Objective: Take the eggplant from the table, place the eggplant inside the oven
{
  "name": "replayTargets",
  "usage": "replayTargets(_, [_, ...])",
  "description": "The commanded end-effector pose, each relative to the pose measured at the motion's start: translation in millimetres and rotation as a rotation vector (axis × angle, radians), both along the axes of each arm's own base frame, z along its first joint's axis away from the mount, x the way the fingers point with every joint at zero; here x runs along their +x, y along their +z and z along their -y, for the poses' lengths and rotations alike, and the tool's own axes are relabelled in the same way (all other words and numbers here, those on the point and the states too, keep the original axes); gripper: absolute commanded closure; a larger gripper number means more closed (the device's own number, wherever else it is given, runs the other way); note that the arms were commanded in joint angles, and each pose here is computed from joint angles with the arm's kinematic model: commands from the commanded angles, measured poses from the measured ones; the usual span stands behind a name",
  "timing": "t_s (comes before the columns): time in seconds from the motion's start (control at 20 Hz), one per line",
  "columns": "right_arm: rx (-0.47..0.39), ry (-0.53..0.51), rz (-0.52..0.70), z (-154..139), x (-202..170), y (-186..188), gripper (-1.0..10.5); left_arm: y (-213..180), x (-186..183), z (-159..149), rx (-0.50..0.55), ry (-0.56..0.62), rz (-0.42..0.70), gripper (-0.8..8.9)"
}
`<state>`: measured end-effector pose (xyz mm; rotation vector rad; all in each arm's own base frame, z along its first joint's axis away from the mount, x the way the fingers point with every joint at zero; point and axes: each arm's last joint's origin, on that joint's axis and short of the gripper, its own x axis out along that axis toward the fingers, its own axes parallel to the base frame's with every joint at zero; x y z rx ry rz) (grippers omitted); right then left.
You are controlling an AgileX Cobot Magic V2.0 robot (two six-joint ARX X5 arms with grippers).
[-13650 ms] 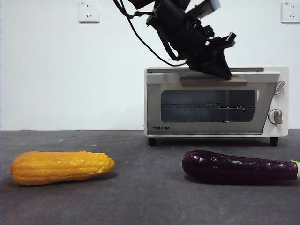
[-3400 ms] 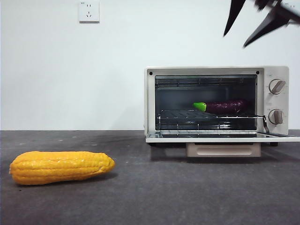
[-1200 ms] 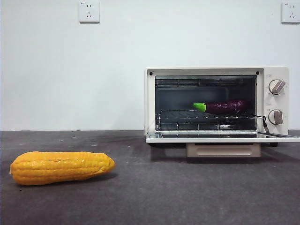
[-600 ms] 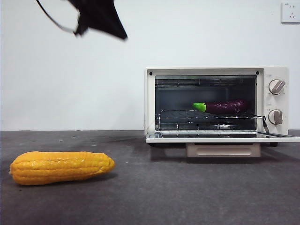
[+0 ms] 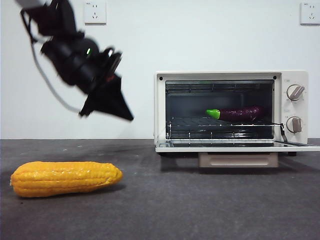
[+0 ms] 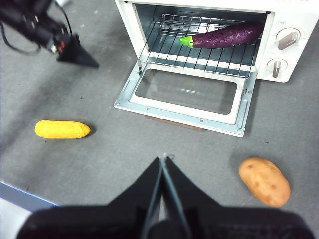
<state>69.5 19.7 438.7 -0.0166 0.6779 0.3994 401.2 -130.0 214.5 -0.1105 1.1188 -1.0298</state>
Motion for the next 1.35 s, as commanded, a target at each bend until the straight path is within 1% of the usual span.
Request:
replayTargets(0.05, [-0.009,0.011,-0.012,0,-2,-1,9.6,-33,-7,-4,-0.046,0.024,-0.079,8.19])
replayTargets(0.2, [-0.01,0.011,-0.013,0,-2,-1,9.6,-58,-14,-2,-0.094,0.047,-0.097,8.2])
replayTargets(0.3, [-0.01,0.011,-0.013,0,-2,-1,9.6,-64,-15,4,-0.127,0.055,-0.089,8.2])
replayTargets(0.45, [-0.009,0.011,-0.013,0,-2,-1,9.6,-66,-18,18,-0.145,0.043,-0.066,8.2])
replayTargets(0.6, [-0.009,0.011,-0.013,0,-2,-1,9.6,-66,-22,33,-0.14,0.011,-0.044,8.2])
replayTargets(0.7, [-0.009,0.011,-0.013,0,-2,-1,9.6,-67,-23,38,-0.094,0.023,-0.028,8.2])
replayTargets(0.9, [-0.009,0.011,-0.014,0,-2,-1,9.6,-76,-26,34,-0.066,0.038,-0.052,8.2])
replayTargets(1.1, [-0.014,0.016,-0.011,0,-2,-1,9.6,-81,-25,28,-0.063,0.054,-0.059,8.2])
replayTargets(1.35, [-0.013,0.017,-0.012,0,-2,-1,9.6,-99,-26,38,-0.068,0.033,-0.094,8.21])
